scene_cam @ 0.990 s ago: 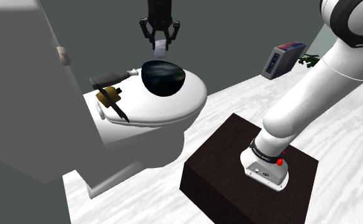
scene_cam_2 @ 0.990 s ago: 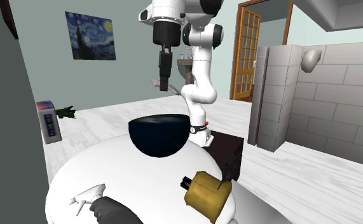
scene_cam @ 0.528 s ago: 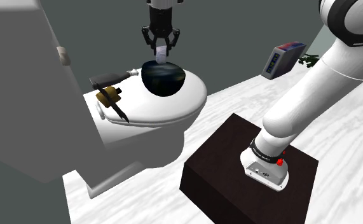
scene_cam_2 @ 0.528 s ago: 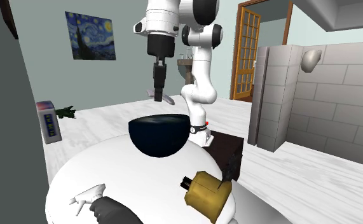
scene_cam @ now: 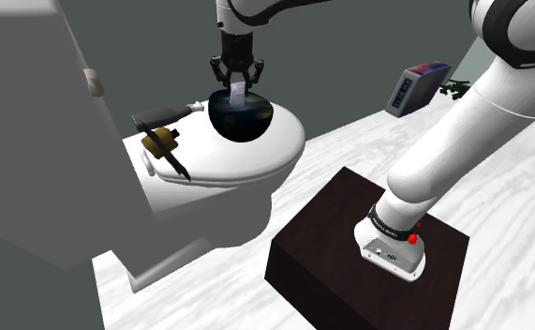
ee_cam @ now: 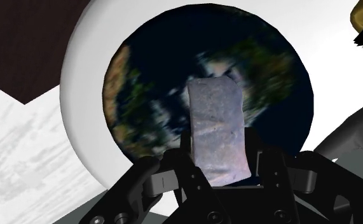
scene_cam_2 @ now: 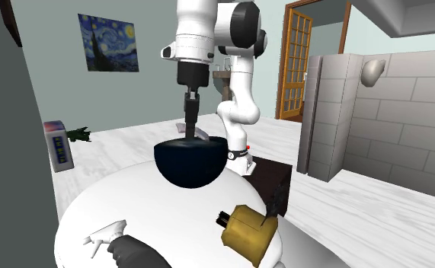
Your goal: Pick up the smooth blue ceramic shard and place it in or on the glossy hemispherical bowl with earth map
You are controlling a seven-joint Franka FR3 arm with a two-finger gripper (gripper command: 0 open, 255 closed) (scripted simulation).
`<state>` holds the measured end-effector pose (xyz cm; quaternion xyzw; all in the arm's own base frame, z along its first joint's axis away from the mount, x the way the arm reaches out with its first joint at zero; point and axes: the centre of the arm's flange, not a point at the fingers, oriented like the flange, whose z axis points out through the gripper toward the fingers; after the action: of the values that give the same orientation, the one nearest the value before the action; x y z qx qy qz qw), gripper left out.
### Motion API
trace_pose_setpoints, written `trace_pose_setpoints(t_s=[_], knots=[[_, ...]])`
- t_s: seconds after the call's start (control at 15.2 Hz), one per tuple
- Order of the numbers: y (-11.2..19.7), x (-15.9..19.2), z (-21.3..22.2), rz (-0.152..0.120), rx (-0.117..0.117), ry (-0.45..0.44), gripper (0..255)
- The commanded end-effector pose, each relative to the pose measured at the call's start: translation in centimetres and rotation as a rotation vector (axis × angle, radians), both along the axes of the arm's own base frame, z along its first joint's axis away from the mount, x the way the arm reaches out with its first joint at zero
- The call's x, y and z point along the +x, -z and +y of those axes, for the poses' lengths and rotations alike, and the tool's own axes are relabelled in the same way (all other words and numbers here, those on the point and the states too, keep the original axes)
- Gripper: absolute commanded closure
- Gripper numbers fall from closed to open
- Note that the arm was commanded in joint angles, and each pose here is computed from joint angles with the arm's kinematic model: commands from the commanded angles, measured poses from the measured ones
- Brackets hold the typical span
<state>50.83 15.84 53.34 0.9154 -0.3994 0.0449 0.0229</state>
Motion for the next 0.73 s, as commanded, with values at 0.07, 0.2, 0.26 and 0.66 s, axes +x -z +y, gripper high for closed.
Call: trace_pose_setpoints(t_s=[0.07, 0.2, 0.26, 0.66], knots=[[0.52, -0.09, 0.02, -0.001, 0.000, 0.000, 255], [0.52, -0.09, 0.02, -0.001, 0.000, 0.000, 255], [0.52, -0.09, 0.02, -0.001, 0.000, 0.000, 255], [0.51, -0.09, 0.02, -0.001, 0.000, 0.000, 0]])
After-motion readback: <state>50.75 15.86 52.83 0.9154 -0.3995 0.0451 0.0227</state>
